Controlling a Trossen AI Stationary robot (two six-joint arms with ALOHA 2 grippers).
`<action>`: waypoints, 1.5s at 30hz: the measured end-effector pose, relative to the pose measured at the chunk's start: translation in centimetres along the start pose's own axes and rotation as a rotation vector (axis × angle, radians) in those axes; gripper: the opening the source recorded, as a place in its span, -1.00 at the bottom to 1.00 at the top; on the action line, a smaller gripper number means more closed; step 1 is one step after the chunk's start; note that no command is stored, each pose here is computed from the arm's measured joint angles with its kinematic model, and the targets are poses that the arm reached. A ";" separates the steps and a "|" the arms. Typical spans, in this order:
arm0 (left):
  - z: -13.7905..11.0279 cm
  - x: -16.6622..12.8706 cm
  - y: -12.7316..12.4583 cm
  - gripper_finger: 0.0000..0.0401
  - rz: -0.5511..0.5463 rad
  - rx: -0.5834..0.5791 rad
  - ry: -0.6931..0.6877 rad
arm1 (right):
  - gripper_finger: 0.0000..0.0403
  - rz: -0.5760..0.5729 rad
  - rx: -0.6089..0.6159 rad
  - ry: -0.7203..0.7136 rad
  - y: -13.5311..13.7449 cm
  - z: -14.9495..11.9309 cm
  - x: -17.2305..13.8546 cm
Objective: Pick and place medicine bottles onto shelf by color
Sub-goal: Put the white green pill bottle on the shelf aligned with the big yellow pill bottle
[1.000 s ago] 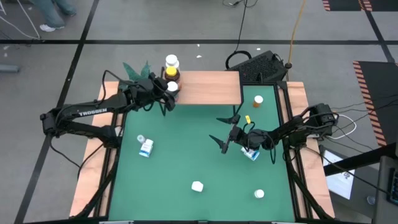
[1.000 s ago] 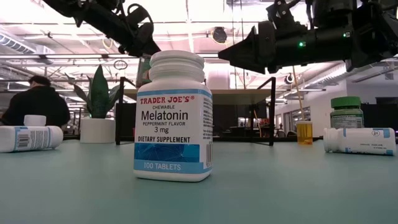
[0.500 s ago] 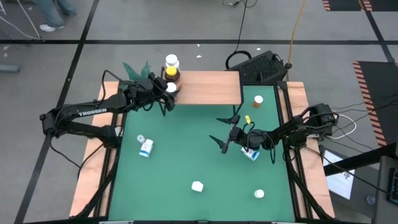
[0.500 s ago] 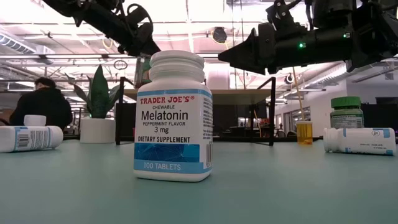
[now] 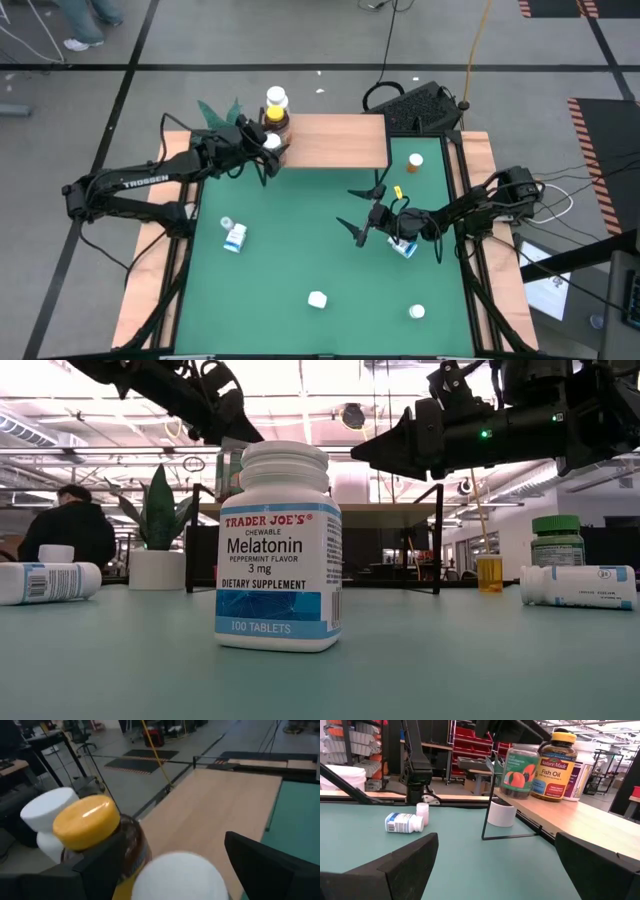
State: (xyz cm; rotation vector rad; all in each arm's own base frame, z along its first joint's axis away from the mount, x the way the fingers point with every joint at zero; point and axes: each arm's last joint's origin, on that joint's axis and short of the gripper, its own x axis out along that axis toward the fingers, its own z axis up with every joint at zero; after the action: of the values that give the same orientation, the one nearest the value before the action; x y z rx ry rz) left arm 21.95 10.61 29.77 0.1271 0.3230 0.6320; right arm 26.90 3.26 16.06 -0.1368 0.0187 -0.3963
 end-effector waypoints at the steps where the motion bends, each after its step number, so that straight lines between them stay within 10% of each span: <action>1: 0.2 -0.3 0.1 0.70 0.001 -0.001 -0.011 | 0.96 0.000 0.000 0.000 0.0 0.0 0.0; 10: 2.0 -4.3 0.4 0.68 -0.019 -0.011 -0.140 | 0.96 0.002 -0.005 0.013 0.0 -0.1 0.0; 20: -1.1 -8.6 -0.5 0.49 0.026 -0.030 0.193 | 0.96 0.003 0.011 0.020 0.0 -0.2 0.0; 45: -4.6 -2.1 -2.3 0.17 0.076 0.001 0.257 | 0.96 0.003 0.015 0.018 0.0 -0.2 0.0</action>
State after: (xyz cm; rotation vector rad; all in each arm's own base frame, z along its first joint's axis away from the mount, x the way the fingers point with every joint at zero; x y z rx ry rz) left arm 20.07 7.62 25.45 0.0594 0.5682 0.7250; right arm 26.90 3.26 15.86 -0.1188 0.0334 -0.3949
